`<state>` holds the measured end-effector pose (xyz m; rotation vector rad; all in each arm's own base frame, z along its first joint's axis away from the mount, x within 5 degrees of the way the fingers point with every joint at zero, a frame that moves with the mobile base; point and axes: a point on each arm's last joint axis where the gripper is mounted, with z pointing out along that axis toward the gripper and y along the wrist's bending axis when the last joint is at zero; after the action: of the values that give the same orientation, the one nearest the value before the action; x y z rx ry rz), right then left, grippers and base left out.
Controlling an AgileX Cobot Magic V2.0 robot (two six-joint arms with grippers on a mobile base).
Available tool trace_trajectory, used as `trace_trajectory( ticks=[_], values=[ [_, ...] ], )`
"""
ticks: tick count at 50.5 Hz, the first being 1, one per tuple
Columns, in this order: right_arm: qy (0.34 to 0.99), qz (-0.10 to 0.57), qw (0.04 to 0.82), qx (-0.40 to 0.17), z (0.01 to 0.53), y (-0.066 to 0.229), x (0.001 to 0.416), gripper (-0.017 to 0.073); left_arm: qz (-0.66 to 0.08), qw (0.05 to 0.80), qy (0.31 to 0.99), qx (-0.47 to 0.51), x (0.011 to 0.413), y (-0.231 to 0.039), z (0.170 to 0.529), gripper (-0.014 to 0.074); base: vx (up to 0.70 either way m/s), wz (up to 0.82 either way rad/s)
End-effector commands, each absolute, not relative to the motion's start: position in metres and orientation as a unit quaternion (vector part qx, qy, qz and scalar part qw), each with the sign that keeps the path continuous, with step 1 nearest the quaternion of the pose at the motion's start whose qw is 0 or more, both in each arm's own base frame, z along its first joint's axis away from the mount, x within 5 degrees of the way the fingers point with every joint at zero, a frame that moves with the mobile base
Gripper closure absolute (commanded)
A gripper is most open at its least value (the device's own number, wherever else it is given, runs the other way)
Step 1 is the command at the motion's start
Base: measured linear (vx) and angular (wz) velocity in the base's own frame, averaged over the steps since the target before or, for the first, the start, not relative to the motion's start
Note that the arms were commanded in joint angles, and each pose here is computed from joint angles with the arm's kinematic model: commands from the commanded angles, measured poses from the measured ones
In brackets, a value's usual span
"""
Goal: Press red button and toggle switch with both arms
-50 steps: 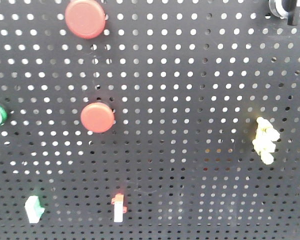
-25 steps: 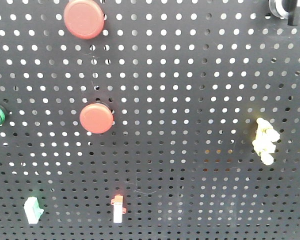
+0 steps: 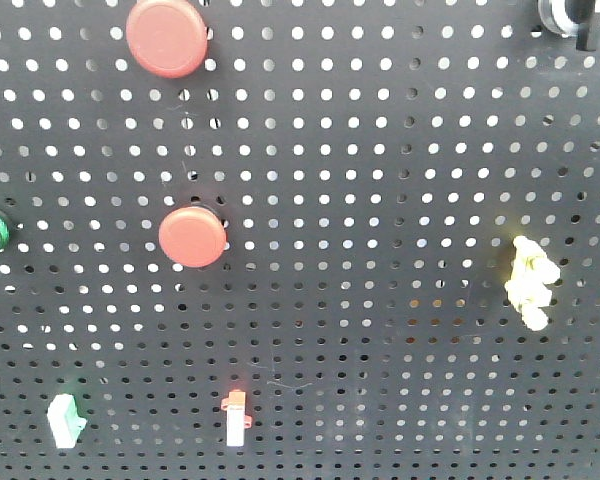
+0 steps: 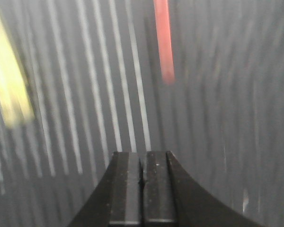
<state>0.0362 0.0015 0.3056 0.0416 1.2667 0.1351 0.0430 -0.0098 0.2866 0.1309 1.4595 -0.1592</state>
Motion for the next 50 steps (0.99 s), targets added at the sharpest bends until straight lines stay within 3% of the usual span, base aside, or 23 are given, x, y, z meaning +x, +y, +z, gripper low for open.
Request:
trace_trajectory(
  ticks=[1, 9, 17, 25, 26, 31, 38, 43, 50],
  values=[
    [0.550, 0.034, 0.835, -0.004, 0.367, 0.001, 0.030, 0.0562, -0.065, 0.783, 0.616, 0.059, 0.043, -0.009, 0.351, 0.0591, 0.00, 0.00],
    [0.538, 0.024, 0.843, -0.005, 0.435, 0.001, 0.037, 0.0562, -0.069, 0.797, 0.596, 0.063, 0.053, -0.012, 0.434, 0.0591, 0.00, 0.00],
    [0.524, 0.025, 0.851, -0.005, 0.469, 0.001, 0.045, 0.0562, -0.070, 0.807, 0.583, 0.065, 0.061, -0.013, 0.481, 0.0591, 0.00, 0.00],
    [0.507, 0.026, 0.861, -0.006, 0.477, 0.002, 0.045, 0.0562, -0.124, 0.808, 0.575, 0.046, 0.059, -0.016, 0.497, 0.0591, 0.00, 0.00],
    [0.507, 0.027, 0.862, -0.006, 0.477, 0.002, 0.045, 0.0562, -0.192, 0.769, 0.607, 0.069, 0.076, -0.030, 0.496, 0.0591, 0.00, 0.00],
    [0.507, 0.027, 0.862, -0.006, 0.477, 0.002, 0.045, 0.0562, -0.241, 0.735, 0.618, 0.136, 0.091, -0.048, 0.496, 0.0591, 0.00, 0.00],
    [0.507, 0.026, 0.862, -0.006, 0.477, 0.002, 0.045, 0.0562, -0.328, 0.718, 0.559, 0.252, 0.107, -0.074, 0.509, 0.0591, 0.00, 0.00],
    [0.507, 0.026, 0.861, -0.006, 0.477, 0.002, 0.045, 0.0562, -0.396, 0.709, 0.522, 0.262, 0.121, -0.083, 0.523, 0.0591, 0.00, 0.00],
    [0.509, 0.026, 0.860, -0.006, 0.477, 0.002, 0.045, 0.0562, -0.426, 0.688, 0.511, 0.289, 0.140, -0.091, 0.537, 0.0591, 0.00, 0.00]
  ],
)
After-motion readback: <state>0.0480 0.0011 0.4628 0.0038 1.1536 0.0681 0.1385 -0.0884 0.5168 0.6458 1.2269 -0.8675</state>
